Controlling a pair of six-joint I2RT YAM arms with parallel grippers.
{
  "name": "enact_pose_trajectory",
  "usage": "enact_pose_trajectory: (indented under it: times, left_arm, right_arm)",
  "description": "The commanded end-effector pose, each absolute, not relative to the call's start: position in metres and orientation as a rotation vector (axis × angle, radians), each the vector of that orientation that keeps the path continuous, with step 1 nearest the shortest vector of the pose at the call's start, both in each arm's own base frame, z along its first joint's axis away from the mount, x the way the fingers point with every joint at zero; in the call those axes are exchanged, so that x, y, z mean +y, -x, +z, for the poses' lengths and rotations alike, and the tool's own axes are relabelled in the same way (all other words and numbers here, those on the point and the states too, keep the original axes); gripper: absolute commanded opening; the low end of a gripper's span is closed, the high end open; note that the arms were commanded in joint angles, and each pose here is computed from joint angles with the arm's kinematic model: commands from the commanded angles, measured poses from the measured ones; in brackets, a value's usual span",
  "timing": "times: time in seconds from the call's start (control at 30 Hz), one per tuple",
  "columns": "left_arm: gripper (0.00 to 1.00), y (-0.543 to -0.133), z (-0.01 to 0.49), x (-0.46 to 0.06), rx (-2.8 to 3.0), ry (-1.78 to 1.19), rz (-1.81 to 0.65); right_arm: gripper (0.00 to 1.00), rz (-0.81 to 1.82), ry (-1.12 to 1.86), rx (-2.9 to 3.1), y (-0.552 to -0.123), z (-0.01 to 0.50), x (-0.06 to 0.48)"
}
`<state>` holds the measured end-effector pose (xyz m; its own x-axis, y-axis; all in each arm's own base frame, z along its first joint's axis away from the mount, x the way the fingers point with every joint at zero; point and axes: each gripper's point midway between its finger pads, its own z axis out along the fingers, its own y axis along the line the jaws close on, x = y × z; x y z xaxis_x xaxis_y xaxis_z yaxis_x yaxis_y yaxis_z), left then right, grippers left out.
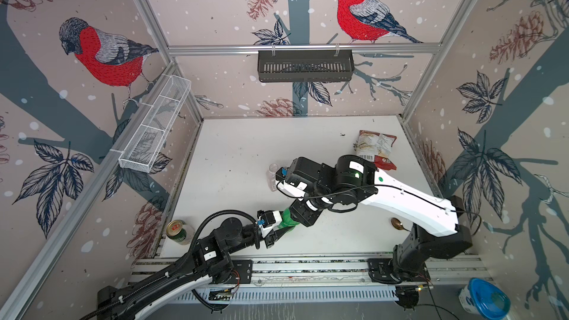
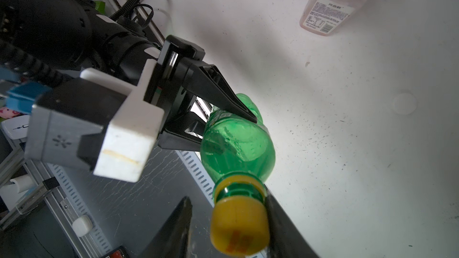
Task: Screw on the bottle caps
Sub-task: Close the bottle cap on the plastic bottle, then screw the bottle cap onto the plastic bottle.
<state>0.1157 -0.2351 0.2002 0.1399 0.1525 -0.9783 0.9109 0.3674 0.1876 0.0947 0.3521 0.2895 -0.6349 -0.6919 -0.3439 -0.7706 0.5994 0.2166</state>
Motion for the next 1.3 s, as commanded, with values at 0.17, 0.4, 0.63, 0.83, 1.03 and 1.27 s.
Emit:
enact_pose_trajectory:
  times: [0.17, 0.4, 0.63, 0.83, 1.03, 1.27]
  left_arm:
    - [0.21, -0.115, 0.225, -0.236, 1.249, -1.026, -0.762]
    - [0.21, -0.115, 0.225, -0.236, 1.249, -1.027, -0.764]
    - [0.21, -0.115, 0.224, -0.236, 1.251, -1.026, -0.763]
    - [0.21, -0.115, 0.224, -0.236, 1.255, -1.021, -0.77]
    - [0.21, -0.115, 0.225, -0.237, 1.255, -1.018, -0.776]
    - [0.21, -0.116, 0.225, -0.237, 1.254, -1.014, -0.778]
  right_arm:
    - [0.57, 0.501, 1.193, 2.592, -0.097, 0.292, 0.352]
    - [0.67, 0.517, 1.189, 2.578, -0.098, 0.297, 0.354]
    - [0.84, 0.617, 1.236, 2.532, -0.088, 0.312, 0.359]
    - [0.88, 0.63, 1.102, 2.467, -0.109, 0.338, 0.345]
    - [0.88, 0.647, 0.989, 2.472, -0.124, 0.344, 0.326]
    - [0.88, 0.629, 0.969, 2.501, -0.128, 0.332, 0.32]
